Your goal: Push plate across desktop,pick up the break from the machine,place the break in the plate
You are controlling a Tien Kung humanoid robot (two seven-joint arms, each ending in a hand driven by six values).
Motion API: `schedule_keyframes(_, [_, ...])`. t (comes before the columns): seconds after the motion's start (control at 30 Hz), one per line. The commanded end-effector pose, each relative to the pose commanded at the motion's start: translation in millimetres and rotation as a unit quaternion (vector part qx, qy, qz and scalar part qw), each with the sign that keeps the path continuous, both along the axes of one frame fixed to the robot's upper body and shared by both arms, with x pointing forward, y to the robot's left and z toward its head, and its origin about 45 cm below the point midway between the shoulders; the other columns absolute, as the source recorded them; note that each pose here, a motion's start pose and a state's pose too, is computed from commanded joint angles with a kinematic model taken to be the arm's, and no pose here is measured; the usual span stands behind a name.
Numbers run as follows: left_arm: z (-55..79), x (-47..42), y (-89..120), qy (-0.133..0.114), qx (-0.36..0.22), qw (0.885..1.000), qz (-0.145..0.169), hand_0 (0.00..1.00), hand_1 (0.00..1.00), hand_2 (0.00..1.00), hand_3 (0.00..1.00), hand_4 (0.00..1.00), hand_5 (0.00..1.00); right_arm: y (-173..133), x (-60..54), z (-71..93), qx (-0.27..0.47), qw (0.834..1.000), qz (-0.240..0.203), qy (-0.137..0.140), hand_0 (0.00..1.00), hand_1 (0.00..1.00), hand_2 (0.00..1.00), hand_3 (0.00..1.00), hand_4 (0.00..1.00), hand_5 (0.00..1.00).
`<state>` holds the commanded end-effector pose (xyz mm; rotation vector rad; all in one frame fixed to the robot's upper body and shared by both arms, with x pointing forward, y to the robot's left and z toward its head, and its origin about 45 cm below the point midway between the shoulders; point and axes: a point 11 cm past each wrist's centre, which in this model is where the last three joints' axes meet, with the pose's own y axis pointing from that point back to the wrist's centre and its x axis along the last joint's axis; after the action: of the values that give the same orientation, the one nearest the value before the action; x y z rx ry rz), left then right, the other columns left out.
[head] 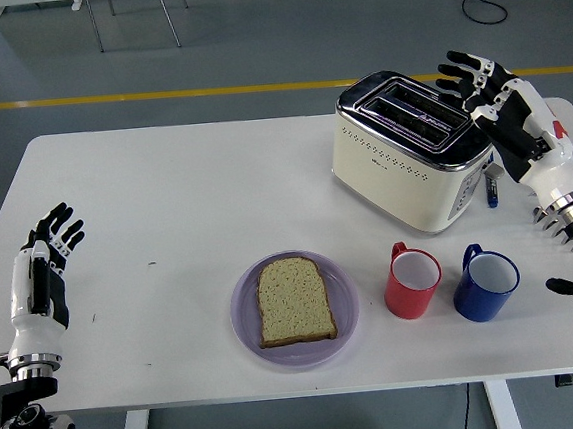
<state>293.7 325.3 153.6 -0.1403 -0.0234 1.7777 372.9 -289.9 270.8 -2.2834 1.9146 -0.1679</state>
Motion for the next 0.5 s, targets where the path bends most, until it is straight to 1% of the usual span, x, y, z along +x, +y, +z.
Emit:
schedule_keyframes(0.03, [2.6, 0.1, 0.7, -0.003, 0.000, 1.000, 0.001, 0.800, 0.811, 0.874, 0.808, 0.513, 0.997, -11.0, -3.5, -8.5, 0.003, 1.000, -0.016, 0.011, 0.873, 0.787, 0.798, 0.785, 0.496, 0.478])
schedule_keyframes(0.1, [4.8, 0.6, 1.1, -0.006, 0.000, 1.000, 0.001, 0.800, 0.811, 0.874, 0.808, 0.513, 0.997, -20.6, -8.0, -16.3, 0.005, 0.999, -0.029, 0.021, 0.873, 0.787, 0.798, 0.785, 0.496, 0.478])
schedule_keyframes(0.17, [8.8, 2.0, 0.8, -0.010, -0.002, 1.000, -0.001, 0.800, 0.811, 0.874, 0.808, 0.513, 0.997, -32.8, -17.3, -30.4, 0.004, 0.998, -0.046, 0.038, 0.873, 0.787, 0.798, 0.785, 0.496, 0.478])
schedule_keyframes(0.2, [9.5, 2.3, 0.7, -0.010, -0.003, 1.000, -0.001, 0.800, 0.811, 0.873, 0.807, 0.514, 0.995, -34.9, -19.4, -33.5, 0.004, 0.998, -0.048, 0.042, 0.879, 0.787, 0.802, 0.785, 0.498, 0.500])
schedule_keyframes(0.3, [12.5, 4.8, -1.3, -0.008, -0.011, 1.000, -0.010, 0.800, 0.811, 0.873, 0.807, 0.514, 0.995, -40.9, -29.6, -48.1, 0.005, 0.997, -0.057, 0.060, 0.879, 0.787, 0.802, 0.785, 0.498, 0.500])
schedule_keyframes(0.4, [14.2, 5.7, -3.2, 0.000, -0.020, 1.000, -0.020, 0.800, 0.811, 0.873, 0.807, 0.514, 0.995, -45.6, -34.5, -59.2, 0.014, 0.995, -0.067, 0.075, 0.879, 0.787, 0.802, 0.785, 0.498, 0.500])
schedule_keyframes(0.5, [15.1, 5.2, -4.5, 0.003, -0.020, 0.999, -0.028, 0.803, 0.817, 0.873, 0.809, 0.517, 0.996, -49.0, -35.6, -61.8, 0.017, 0.994, -0.074, 0.078, 0.885, 0.792, 0.808, 0.788, 0.492, 0.499])
